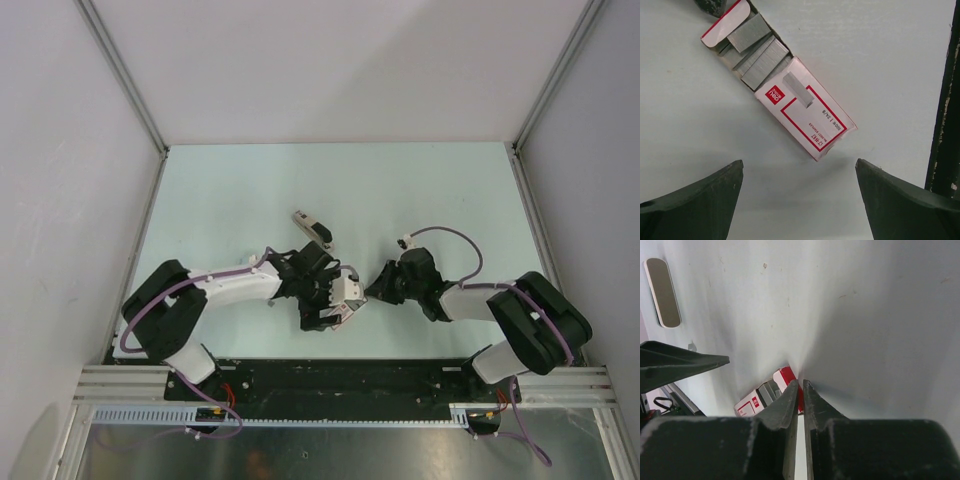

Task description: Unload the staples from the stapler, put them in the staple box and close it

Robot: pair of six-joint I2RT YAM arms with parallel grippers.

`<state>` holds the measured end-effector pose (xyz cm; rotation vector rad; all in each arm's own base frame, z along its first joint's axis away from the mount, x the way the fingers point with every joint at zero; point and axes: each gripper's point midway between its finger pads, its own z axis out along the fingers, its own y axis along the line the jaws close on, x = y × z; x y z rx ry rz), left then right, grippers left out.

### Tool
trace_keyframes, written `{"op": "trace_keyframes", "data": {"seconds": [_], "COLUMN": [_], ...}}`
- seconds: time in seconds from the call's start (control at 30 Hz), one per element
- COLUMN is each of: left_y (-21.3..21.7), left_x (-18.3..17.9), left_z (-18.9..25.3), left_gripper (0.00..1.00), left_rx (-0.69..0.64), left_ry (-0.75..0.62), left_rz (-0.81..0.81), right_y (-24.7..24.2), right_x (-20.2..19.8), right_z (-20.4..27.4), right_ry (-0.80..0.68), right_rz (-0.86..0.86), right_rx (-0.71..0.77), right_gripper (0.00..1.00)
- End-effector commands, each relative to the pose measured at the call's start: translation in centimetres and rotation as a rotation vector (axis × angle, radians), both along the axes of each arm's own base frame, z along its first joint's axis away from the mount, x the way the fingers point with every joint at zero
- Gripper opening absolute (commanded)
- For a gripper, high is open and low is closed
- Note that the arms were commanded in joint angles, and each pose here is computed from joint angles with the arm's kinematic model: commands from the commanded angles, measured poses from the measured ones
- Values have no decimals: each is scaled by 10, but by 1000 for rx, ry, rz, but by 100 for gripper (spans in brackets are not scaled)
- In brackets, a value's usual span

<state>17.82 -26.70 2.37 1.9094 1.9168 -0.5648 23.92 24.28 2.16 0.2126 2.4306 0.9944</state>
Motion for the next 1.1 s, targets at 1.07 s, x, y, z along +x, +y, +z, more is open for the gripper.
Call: {"op": "trace_keyframes", "data": {"seconds": [1.07], "left_y": [-14], "left_x": [12], "left_z": [-2], "left_gripper": [98], "left_rx": [-7], "left_ry": [-64], "left_rz": [-21], "right_y": [4], "right_x": [1], "right_z": [12], "right_ry": [2], "right_rz": [6], "right_rx": [126], "right_gripper": [17]}}
